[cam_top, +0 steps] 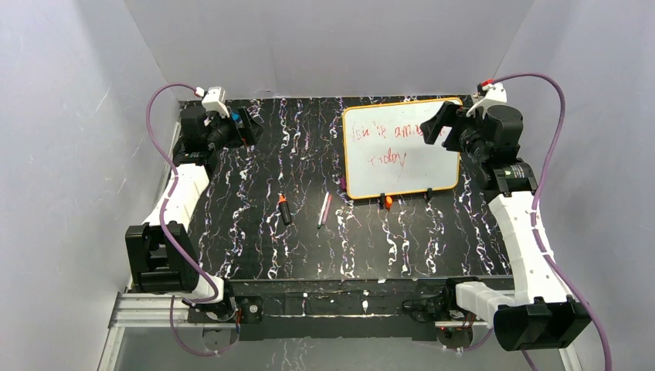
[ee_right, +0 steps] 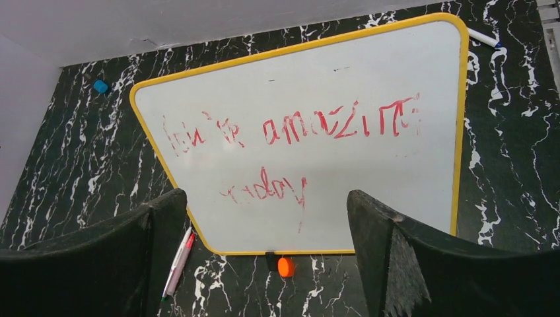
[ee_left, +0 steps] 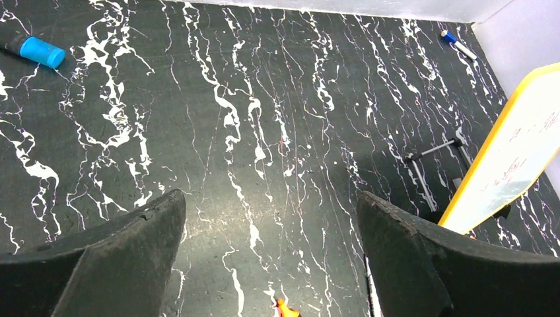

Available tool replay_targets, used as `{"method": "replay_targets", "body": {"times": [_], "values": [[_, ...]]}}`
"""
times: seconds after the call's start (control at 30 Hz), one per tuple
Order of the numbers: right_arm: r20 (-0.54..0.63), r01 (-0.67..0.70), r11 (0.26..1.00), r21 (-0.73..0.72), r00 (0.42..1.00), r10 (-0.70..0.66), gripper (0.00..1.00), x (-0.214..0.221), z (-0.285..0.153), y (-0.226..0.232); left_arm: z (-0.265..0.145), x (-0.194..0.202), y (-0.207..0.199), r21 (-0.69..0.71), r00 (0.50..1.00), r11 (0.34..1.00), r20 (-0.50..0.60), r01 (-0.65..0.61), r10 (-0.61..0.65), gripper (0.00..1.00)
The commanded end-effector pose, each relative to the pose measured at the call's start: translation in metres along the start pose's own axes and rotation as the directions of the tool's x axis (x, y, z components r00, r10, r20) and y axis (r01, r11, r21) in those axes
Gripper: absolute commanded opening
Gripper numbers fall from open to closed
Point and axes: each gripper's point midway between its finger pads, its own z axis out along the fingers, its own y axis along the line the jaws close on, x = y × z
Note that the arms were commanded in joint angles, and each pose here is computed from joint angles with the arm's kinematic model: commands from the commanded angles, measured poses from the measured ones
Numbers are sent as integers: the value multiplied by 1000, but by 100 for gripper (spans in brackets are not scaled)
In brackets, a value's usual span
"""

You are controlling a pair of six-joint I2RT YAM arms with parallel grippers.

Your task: Insert the pens into the pen caps

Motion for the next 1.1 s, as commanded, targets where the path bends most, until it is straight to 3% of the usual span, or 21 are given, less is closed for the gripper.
{"method": "replay_targets", "body": {"times": [0.0,0.27,0.37,0.47,0.57,0.7,0.83,1.07], "values": [[98,12,1000,8,995,-13,99,-25,-11,3,-15,-25,-17,34,998,999,55,-39,37,98],[100,29,999,33,994,-32,99,-24,-17,-1,-22,-31,-21,37,997,998,69,-41,38,98],[32,41,997,62,999,-43,99,-10,-16,-8,-21,-30,-23,48,997,998,72,-27,24,98],[-145,6,992,130,989,13,99,35,-11,-25,-19,-29,-28,80,998,997,66,-8,2,98],[-198,11,968,251,979,40,99,81,-14,-57,-21,-24,-27,71,998,997,56,-8,4,98],[-318,-22,973,229,943,96,99,131,-11,-59,-22,-20,-26,73,998,997,68,6,-11,98],[-484,-3,977,214,868,109,99,181,-1,-55,-16,-15,-29,103,998,994,53,35,-40,98],[-552,40,974,223,828,92,99,211,25,-50,-19,-12,-29,97,998,995,51,34,-39,98]]}}
